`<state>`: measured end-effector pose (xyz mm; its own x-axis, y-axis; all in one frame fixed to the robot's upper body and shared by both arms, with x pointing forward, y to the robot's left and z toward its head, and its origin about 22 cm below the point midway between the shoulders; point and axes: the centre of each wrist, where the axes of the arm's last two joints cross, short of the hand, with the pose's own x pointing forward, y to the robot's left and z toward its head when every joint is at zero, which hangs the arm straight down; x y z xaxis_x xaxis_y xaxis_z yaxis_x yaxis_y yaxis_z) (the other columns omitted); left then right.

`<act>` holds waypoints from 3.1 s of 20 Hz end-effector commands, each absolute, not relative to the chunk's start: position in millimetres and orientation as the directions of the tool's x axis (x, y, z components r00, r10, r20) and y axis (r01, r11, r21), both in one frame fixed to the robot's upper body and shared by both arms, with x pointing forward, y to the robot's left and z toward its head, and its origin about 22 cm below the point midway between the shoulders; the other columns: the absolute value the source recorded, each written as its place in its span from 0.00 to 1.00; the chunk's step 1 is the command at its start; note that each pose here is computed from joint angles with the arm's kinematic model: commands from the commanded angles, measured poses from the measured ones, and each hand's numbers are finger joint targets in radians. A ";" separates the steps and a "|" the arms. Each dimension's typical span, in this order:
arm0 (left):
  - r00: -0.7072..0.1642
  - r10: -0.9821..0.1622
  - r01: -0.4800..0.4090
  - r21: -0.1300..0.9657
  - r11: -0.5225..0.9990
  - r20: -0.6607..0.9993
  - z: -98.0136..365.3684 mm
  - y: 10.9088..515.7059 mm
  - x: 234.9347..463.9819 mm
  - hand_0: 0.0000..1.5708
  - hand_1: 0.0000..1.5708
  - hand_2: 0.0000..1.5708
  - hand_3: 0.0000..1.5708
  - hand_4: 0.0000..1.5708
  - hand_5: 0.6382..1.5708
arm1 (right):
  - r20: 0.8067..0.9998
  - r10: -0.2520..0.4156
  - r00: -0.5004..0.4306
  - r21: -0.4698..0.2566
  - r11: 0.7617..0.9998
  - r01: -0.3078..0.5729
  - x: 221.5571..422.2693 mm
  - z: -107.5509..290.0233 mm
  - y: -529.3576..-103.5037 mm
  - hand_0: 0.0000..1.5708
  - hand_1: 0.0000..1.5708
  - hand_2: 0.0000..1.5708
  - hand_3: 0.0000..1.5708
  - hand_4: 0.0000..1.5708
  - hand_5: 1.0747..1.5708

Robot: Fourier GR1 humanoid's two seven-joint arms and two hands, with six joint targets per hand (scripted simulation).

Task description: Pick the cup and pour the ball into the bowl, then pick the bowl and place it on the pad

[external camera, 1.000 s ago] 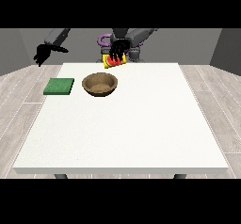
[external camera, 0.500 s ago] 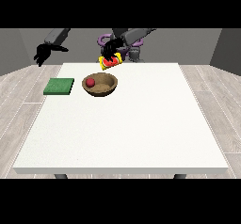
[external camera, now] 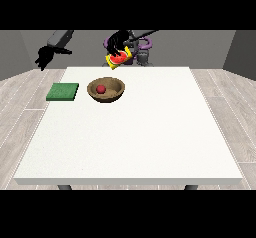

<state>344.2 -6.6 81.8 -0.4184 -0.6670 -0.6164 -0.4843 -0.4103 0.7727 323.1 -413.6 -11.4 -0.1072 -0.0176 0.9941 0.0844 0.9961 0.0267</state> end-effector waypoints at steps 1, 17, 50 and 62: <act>-0.418 -0.638 -0.528 0.744 -0.409 -0.647 76.4 -11.7 329.5 0.96 0.96 1.00 1.00 0.77 0.88 | 0.992 -0.015 -0.127 0.033 0.989 0.142 312.2 -12.2 -432.1 0.00 0.00 0.00 0.18 0.00 0.89; -0.459 -0.815 -0.257 0.825 0.503 0.354 117.0 100.3 365.9 0.81 0.81 1.00 1.00 0.62 0.98 | 0.991 -0.076 -0.114 0.100 0.971 0.218 328.0 -4.1 -419.1 0.00 0.00 0.00 0.00 0.19 0.98; -0.542 -0.290 0.021 0.357 0.934 0.789 117.2 140.3 368.3 0.00 0.00 0.00 0.00 0.00 0.98 | 0.966 -0.202 -0.161 0.220 0.971 0.099 359.1 -29.0 -341.8 0.00 0.00 0.00 0.00 0.08 0.92; -0.388 -0.326 0.002 0.355 0.935 0.862 77.7 169.3 369.7 0.00 0.00 0.00 0.00 0.00 0.99 | 0.964 -0.266 -0.012 0.266 0.962 0.065 389.0 -7.5 -282.1 0.00 0.00 0.00 0.00 0.22 0.95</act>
